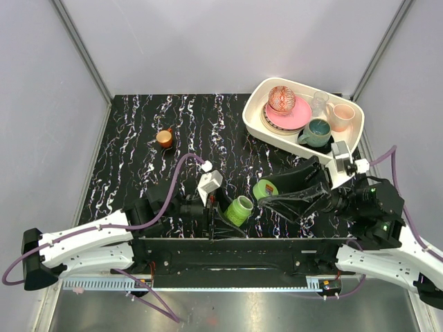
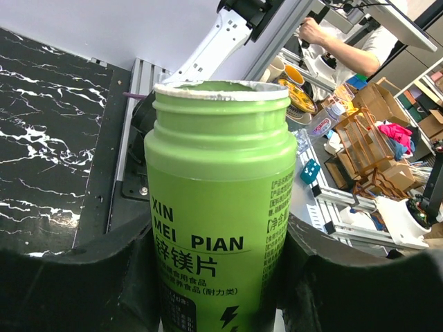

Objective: Sort the pills into containers

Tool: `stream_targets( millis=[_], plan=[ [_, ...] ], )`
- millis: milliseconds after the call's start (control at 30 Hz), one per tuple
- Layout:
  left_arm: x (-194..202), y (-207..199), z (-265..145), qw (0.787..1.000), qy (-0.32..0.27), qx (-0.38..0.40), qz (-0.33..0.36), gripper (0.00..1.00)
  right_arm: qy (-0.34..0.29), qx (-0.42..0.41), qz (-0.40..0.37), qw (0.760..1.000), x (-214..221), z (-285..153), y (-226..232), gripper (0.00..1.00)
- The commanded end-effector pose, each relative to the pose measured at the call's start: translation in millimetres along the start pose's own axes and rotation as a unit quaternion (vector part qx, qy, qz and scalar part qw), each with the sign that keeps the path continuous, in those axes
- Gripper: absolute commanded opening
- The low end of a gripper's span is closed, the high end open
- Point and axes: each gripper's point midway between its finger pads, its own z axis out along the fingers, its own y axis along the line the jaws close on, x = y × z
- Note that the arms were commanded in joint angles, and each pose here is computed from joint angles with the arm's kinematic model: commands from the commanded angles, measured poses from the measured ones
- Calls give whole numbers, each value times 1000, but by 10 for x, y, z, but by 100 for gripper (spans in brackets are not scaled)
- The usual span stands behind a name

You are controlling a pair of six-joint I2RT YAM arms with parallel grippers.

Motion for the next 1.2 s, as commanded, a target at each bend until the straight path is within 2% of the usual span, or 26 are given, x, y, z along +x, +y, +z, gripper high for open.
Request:
stream_targets(
  millis=[0,33,100,200,467,600,900,1167],
  plan=[
    [-176,-18,-22,999,-30,-11,18,0,52,147,2,988,116,-59,-484,0],
    [-186,-17,-33,999,-32,-14,19,0,56,168,1,984,71,-78,-534,0],
    [-187,6,-47,999,-32,-23,19,0,99,239,-5,966,247,-182,-794,0],
    [-188,19,-69,999,-33,-31,20,0,139,291,-10,947,370,-285,-966,0],
    [-197,54,-63,998,-30,-41,21,0,208,335,-5,919,624,-414,-1108,0],
    [-208,62,-43,999,-28,-41,22,0,232,319,7,919,744,-419,-1058,0],
    [-205,94,-23,998,-24,-48,19,0,234,289,17,928,740,-435,-921,0],
    [-223,147,-19,997,-27,-62,21,0,281,234,37,930,950,-407,-753,0]
  ],
)
